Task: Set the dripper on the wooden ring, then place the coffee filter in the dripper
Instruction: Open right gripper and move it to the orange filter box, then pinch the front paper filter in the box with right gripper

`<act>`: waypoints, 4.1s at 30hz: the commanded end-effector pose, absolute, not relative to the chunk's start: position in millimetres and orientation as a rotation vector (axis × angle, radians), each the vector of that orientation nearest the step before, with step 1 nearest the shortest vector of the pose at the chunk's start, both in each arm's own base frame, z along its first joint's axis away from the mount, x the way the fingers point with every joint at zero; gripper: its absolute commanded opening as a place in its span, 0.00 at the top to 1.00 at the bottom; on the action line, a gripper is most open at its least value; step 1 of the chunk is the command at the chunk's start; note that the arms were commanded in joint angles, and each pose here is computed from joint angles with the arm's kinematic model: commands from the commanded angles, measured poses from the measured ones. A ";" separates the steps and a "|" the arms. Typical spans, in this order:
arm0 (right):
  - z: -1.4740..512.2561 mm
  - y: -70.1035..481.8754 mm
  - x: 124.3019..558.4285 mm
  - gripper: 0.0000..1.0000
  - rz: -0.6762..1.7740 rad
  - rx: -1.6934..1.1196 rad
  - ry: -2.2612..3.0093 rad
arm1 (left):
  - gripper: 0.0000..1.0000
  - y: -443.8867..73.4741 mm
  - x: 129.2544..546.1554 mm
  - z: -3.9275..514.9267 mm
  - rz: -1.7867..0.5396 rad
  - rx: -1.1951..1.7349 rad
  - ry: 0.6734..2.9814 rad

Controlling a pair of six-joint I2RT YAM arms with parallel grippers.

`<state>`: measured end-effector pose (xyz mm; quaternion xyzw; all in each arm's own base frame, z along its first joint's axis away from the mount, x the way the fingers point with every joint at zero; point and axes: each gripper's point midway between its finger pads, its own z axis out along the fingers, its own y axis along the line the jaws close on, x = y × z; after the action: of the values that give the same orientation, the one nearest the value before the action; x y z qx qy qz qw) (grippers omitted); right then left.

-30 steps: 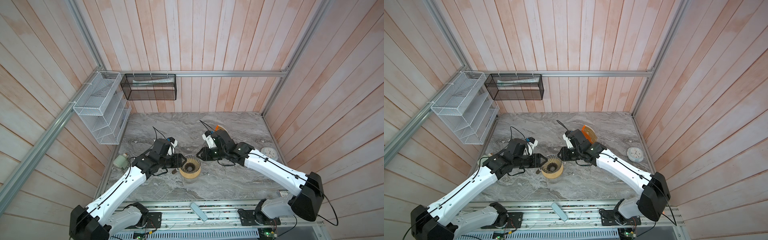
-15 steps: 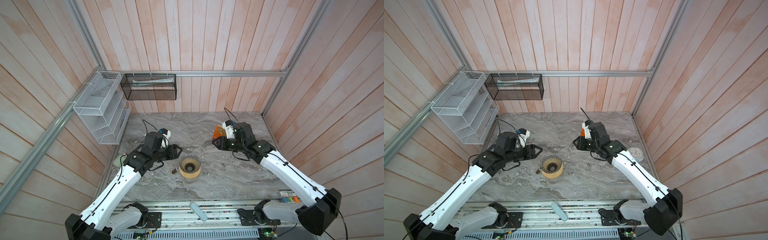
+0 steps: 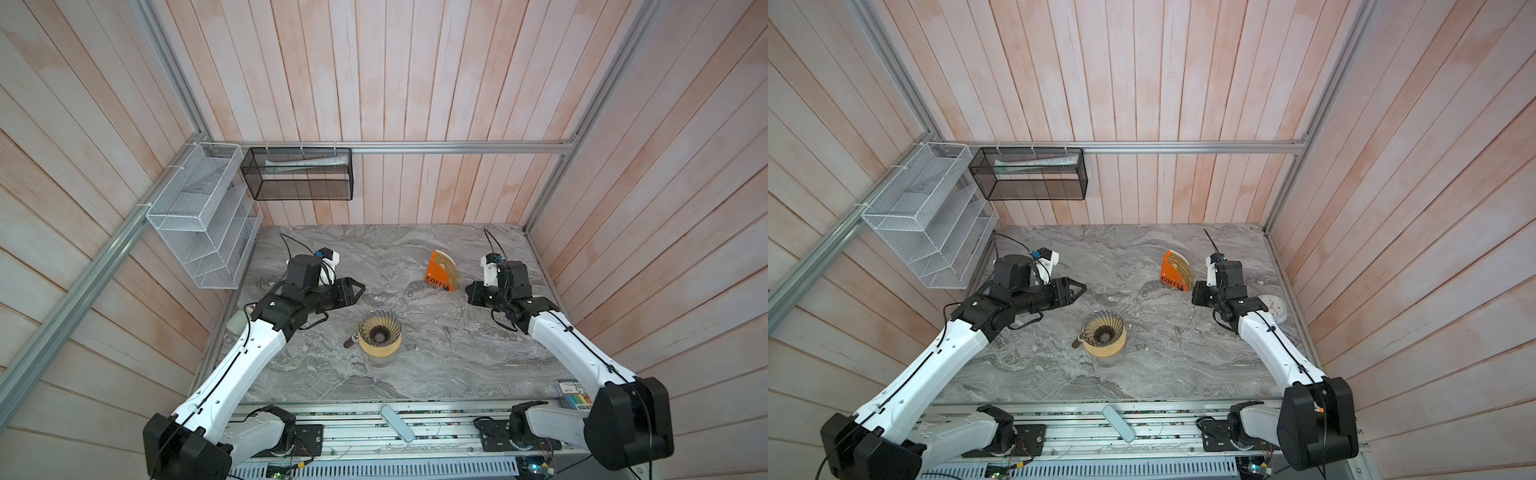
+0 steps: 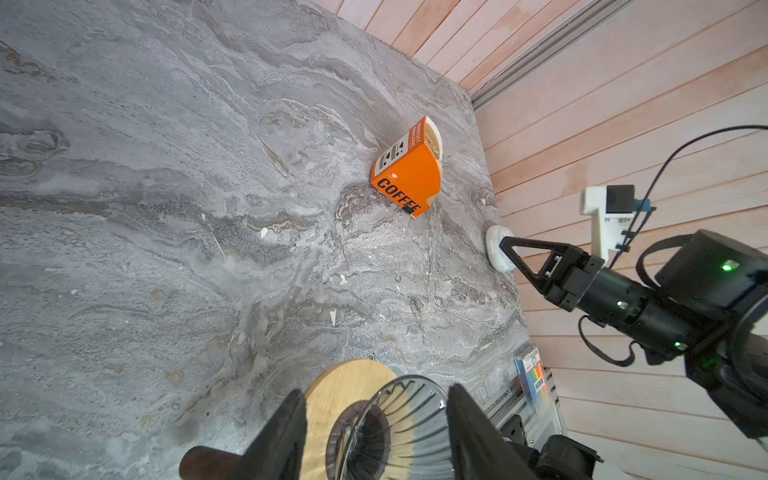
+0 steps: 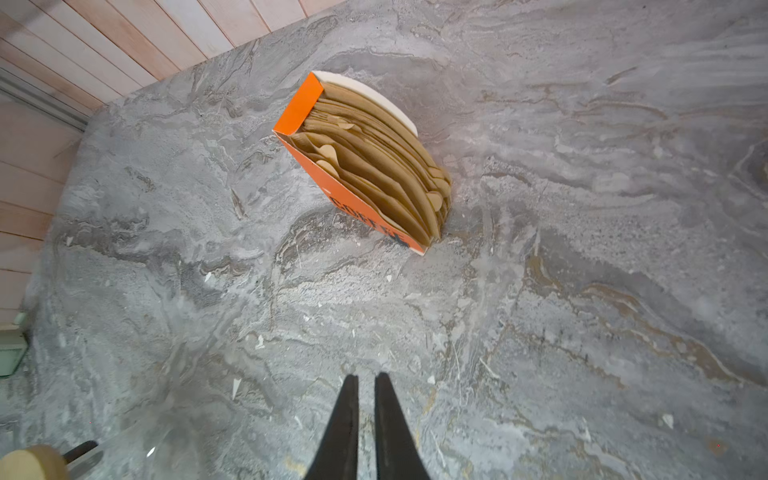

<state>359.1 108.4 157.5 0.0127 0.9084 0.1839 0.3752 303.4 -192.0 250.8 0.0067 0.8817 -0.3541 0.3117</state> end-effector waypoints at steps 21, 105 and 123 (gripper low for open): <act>103.2 114.2 442.5 0.77 0.316 -0.140 2.303 | 0.44 -195.7 319.2 222.3 -1.014 0.009 2.342; 81.8 134.4 444.5 1.00 0.285 -0.299 2.372 | 0.44 -194.4 312.0 201.8 -1.028 -0.007 2.386; 105.1 129.0 435.4 1.00 0.281 -0.270 2.345 | 0.44 -194.6 312.0 202.0 -1.033 -0.012 2.386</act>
<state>444.7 132.4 105.7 -0.1122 0.9095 0.1158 0.3832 312.8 -194.9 200.4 -0.0044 0.8880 -0.3763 0.2643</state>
